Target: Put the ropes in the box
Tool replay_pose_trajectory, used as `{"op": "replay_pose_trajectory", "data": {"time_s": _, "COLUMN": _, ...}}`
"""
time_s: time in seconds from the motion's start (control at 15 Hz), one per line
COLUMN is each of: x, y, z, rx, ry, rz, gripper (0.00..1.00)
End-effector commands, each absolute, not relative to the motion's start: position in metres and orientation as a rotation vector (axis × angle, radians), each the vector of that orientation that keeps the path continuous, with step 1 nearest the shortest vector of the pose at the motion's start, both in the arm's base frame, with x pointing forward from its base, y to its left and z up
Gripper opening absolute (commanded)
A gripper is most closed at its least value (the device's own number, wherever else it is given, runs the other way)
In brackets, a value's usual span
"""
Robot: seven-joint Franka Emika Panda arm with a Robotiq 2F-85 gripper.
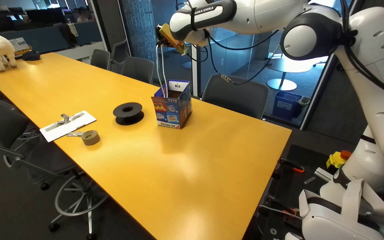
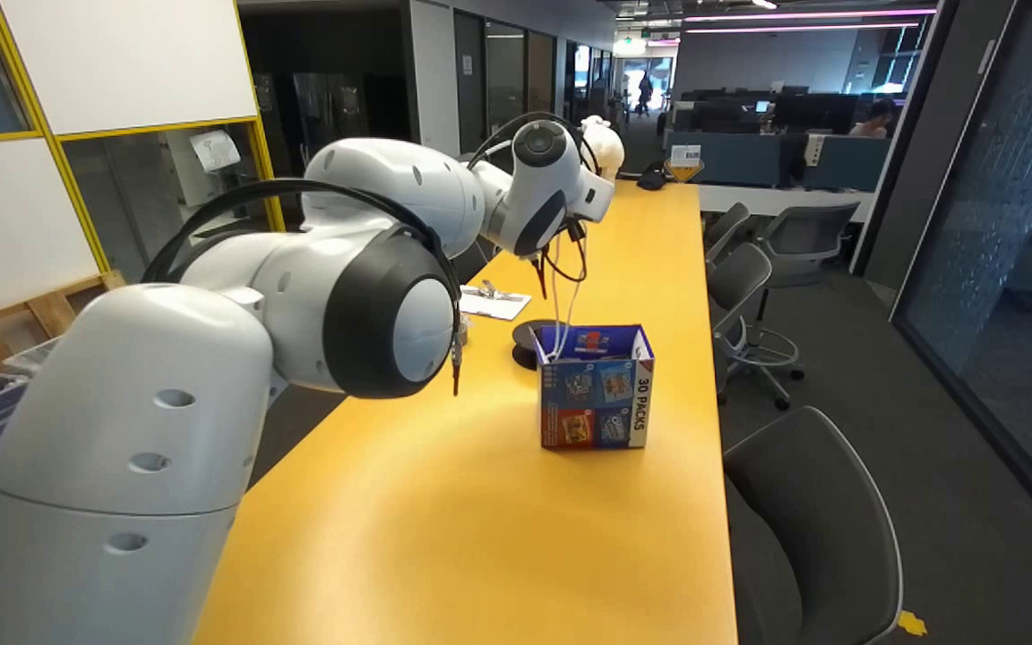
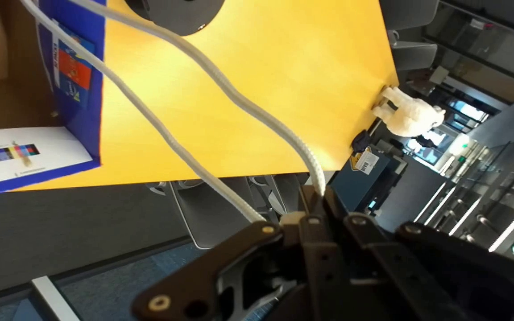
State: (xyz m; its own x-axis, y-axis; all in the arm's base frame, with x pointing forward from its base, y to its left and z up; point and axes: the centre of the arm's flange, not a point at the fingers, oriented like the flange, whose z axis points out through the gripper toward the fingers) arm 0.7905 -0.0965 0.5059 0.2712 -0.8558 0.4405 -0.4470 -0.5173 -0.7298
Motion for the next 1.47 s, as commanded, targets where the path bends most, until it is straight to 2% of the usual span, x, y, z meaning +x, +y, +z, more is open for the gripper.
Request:
{"op": "replay_pose_trajectory", "data": {"time_s": 0.0, "x": 0.819, "y": -0.095, "z": 0.491, "rx": -2.127, "ry": 1.159, "rz": -1.181, "gripper": 0.06}}
{"op": "replay_pose_trajectory", "data": {"time_s": 0.6, "x": 0.843, "y": -0.123, "z": 0.428, "rx": -2.287, "ry": 1.198, "rz": -1.066, "gripper": 0.06}}
{"op": "replay_pose_trajectory", "data": {"time_s": 0.67, "x": 0.844, "y": -0.126, "z": 0.423, "rx": -2.309, "ry": 1.202, "rz": -1.041, "gripper": 0.31}}
{"op": "replay_pose_trajectory", "data": {"time_s": 0.8, "x": 0.847, "y": -0.133, "z": 0.414, "rx": -2.359, "ry": 1.205, "rz": -0.994, "gripper": 0.35}}
{"op": "replay_pose_trajectory", "data": {"time_s": 1.13, "x": 0.843, "y": -0.148, "z": 0.398, "rx": -2.555, "ry": 1.153, "rz": -0.825, "gripper": 0.73}}
{"op": "replay_pose_trajectory", "data": {"time_s": 1.33, "x": 0.810, "y": -0.144, "z": 0.394, "rx": -2.729, "ry": 1.083, "rz": -0.590, "gripper": 0.95}}
{"op": "replay_pose_trajectory", "data": {"time_s": 1.4, "x": 0.799, "y": -0.142, "z": 0.393, "rx": -2.780, "ry": 1.050, "rz": -0.522, "gripper": 0.99}}
